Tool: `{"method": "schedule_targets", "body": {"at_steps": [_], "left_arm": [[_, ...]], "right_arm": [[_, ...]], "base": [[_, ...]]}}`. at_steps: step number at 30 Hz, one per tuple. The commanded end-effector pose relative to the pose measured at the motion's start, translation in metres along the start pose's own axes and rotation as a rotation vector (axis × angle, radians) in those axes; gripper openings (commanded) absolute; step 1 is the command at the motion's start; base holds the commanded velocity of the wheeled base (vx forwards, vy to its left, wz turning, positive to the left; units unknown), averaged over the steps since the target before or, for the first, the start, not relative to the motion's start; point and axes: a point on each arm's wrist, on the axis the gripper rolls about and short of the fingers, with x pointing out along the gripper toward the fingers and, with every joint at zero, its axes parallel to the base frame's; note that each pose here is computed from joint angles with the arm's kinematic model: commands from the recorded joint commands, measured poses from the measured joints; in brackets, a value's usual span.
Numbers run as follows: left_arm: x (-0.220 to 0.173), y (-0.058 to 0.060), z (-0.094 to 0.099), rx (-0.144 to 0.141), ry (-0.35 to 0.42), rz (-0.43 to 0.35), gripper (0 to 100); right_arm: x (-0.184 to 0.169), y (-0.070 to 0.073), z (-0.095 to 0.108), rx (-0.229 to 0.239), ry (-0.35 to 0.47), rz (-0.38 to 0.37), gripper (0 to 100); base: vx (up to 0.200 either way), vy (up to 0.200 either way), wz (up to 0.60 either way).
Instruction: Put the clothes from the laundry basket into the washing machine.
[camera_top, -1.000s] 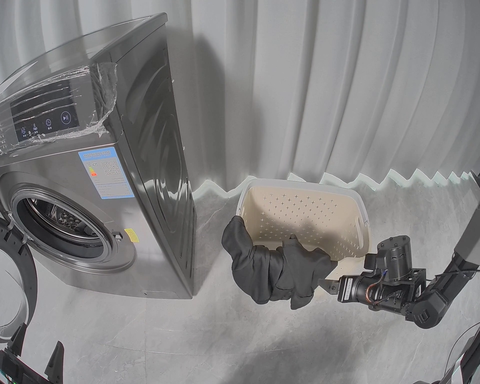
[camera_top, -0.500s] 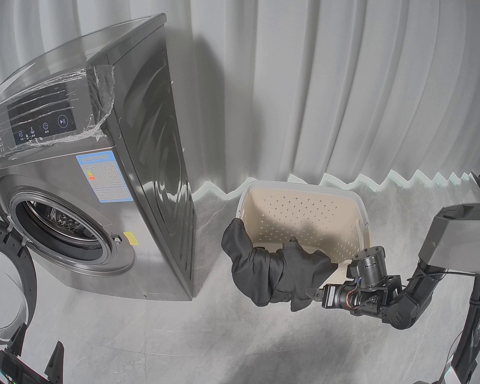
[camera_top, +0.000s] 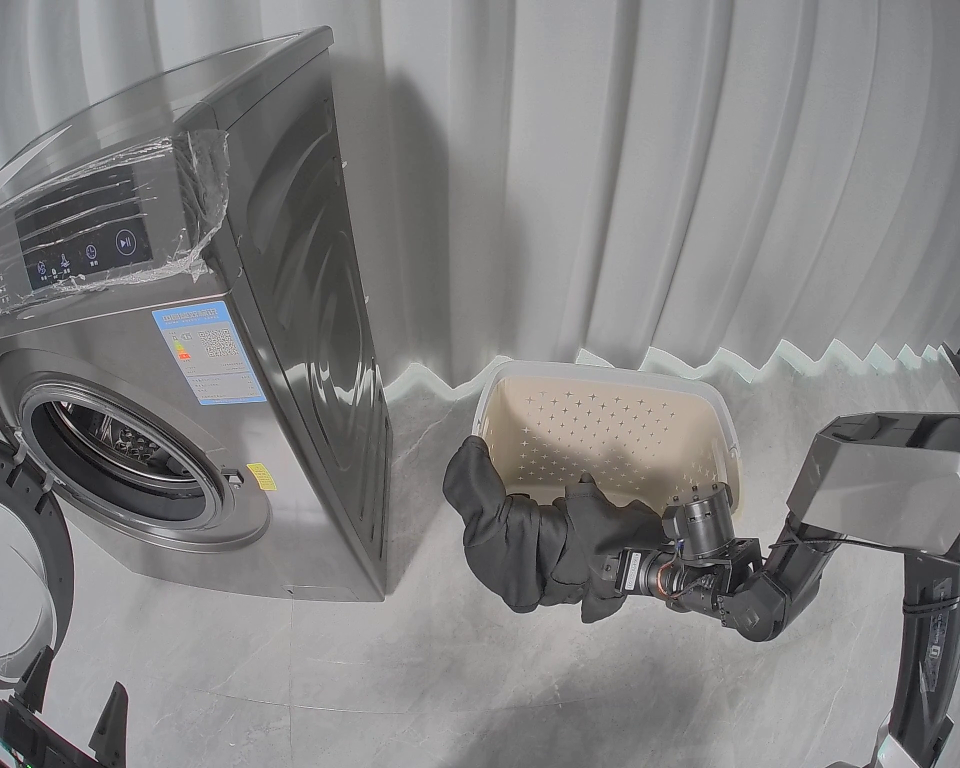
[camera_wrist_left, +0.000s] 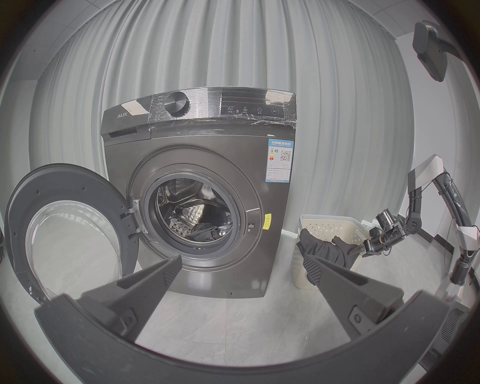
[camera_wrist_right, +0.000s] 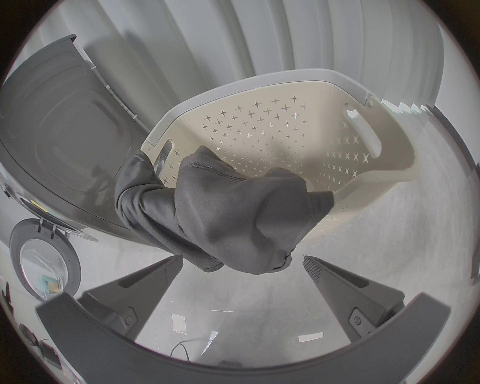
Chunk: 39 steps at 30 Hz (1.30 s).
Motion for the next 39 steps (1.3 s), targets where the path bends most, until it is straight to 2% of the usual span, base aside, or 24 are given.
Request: {"method": "schedule_targets", "body": {"at_steps": [1, 10, 12, 16, 28, 29, 39], "left_arm": [[0.0, 0.0, -0.005, 0.0, 0.0, 0.001, 100], [0.0, 0.0, -0.005, 0.0, 0.0, 0.001, 100], [0.0, 0.0, -0.005, 0.0, 0.0, 0.001, 100], [0.0, 0.0, -0.005, 0.0, 0.0, 0.001, 100], [0.0, 0.0, -0.005, 0.0, 0.0, 0.001, 100], [0.0, 0.0, -0.005, 0.0, 0.0, 0.001, 100], [0.0, 0.0, -0.005, 0.0, 0.0, 0.001, 100]], "right_arm": [[0.011, 0.0, -0.001, 0.002, -0.002, -0.001, 100], [0.021, 0.0, -0.005, 0.004, -0.002, -0.004, 100], [0.024, 0.003, 0.002, 0.009, -0.039, 0.014, 100], [0.027, 0.005, 0.008, 0.013, -0.086, -0.017, 100], [0.03, 0.005, 0.005, 0.012, -0.083, -0.024, 100], [0.032, 0.004, 0.004, 0.011, -0.078, -0.027, 0], [0.03, 0.007, 0.003, 0.009, -0.098, -0.011, 0]], "base": [[0.0, 0.0, 0.0], [0.0, 0.0, 0.0], [0.0, 0.0, 0.0], [0.0, 0.0, 0.0], [0.0, 0.0, 0.0], [0.0, 0.0, 0.0], [0.0, 0.0, 0.0]]}}
